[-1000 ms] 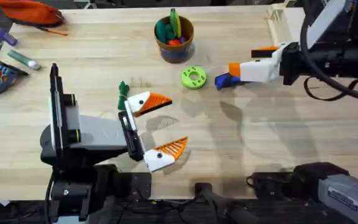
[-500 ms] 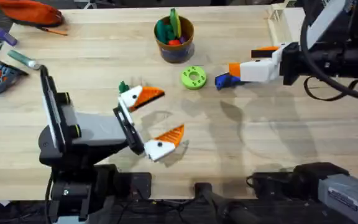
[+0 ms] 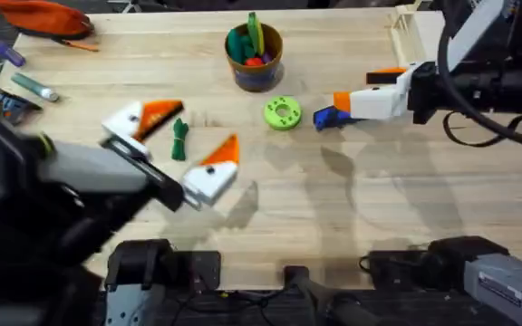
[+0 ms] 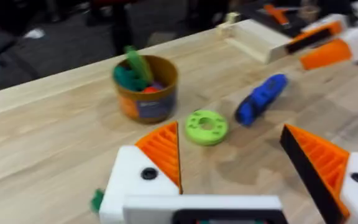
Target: Pick up the gripper from the table and insert it into the empty holder that is missing its gripper. Then pick up a screw, insert it into the mounting hole, and use the screwdriver to tighten it. Finally, clean up the table by picking up the vegetable and placing it into the bucket.
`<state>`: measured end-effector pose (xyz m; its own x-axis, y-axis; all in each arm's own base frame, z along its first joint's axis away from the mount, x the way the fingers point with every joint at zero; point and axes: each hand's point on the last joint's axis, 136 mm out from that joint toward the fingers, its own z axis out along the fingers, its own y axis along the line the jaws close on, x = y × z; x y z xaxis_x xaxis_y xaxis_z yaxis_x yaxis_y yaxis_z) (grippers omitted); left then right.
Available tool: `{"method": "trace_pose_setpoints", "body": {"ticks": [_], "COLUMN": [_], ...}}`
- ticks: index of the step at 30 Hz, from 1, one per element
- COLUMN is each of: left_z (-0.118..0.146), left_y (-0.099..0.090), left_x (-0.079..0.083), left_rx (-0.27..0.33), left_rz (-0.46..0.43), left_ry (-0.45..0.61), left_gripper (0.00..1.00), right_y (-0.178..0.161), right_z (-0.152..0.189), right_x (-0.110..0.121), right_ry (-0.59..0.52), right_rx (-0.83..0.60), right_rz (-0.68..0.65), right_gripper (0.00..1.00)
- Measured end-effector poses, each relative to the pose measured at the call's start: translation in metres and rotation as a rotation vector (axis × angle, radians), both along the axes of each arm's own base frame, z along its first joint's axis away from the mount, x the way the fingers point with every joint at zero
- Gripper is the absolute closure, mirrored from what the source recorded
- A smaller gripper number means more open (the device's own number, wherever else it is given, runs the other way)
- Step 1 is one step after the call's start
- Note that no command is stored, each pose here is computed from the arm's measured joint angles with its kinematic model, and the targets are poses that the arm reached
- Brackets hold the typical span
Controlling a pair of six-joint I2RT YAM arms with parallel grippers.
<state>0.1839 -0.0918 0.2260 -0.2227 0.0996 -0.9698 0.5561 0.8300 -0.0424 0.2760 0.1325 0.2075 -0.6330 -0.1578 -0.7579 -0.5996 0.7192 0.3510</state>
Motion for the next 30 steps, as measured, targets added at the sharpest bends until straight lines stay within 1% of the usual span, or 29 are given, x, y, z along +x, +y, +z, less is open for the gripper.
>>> {"method": "trace_pose_setpoints", "body": {"ticks": [3, 5, 11, 15, 16, 17, 22, 24, 25, 28, 30], "left_z": [0.014, 0.018, 0.016, 0.013, 0.000, -0.004, -0.021, -0.030, -0.034, -0.055, -0.068], "left_y": [0.011, 0.019, 0.041, 0.048, 0.050, 0.051, 0.058, 0.064, 0.067, 0.083, 0.091], "left_x": [0.008, 0.016, 0.032, 0.049, 0.055, 0.055, 0.059, 0.062, 0.063, 0.065, 0.068], "left_rx": [0.050, 0.080, 0.163, 0.189, 0.195, 0.194, 0.214, 0.231, 0.243, 0.310, 0.351], "left_rz": [0.061, 0.101, 0.193, 0.215, 0.224, 0.228, 0.261, 0.294, 0.310, 0.377, 0.405], "left_ry": [0.076, 0.166, 0.442, 0.533, 0.602, 0.628, 0.711, 0.749, 0.769, 0.858, 0.916], "left_gripper": [0.015, 0.016, 0.015, 0.016, 0.015, 0.015, 0.015, 0.015, 0.015, 0.015, 0.015], "right_y": [0.000, 0.000, 0.000, 0.000, 0.000, 0.000, 0.000, 0.000, 0.000, 0.000, 0.000], "right_z": [0.000, 0.000, 0.000, 0.000, 0.000, 0.000, 0.001, 0.001, 0.001, 0.001, 0.001], "right_x": [0.000, 0.000, 0.000, 0.000, 0.000, 0.000, 0.001, 0.001, 0.001, 0.001, 0.001], "right_ry": [0.000, 0.001, 0.001, 0.001, 0.002, 0.001, -0.010, -0.009, -0.009, -0.009, -0.009], "right_rx": [0.000, 0.000, 0.000, 0.000, 0.000, 0.000, 0.001, 0.001, 0.001, 0.001, 0.001], "right_rz": [0.000, 0.000, 0.000, 0.000, 0.000, 0.000, 0.000, 0.000, 0.000, 0.000, 0.000], "right_gripper": [0.010, 0.010, 0.009, 0.009, 0.009, 0.009, 0.010, 0.010, 0.010, 0.010, 0.010]}}
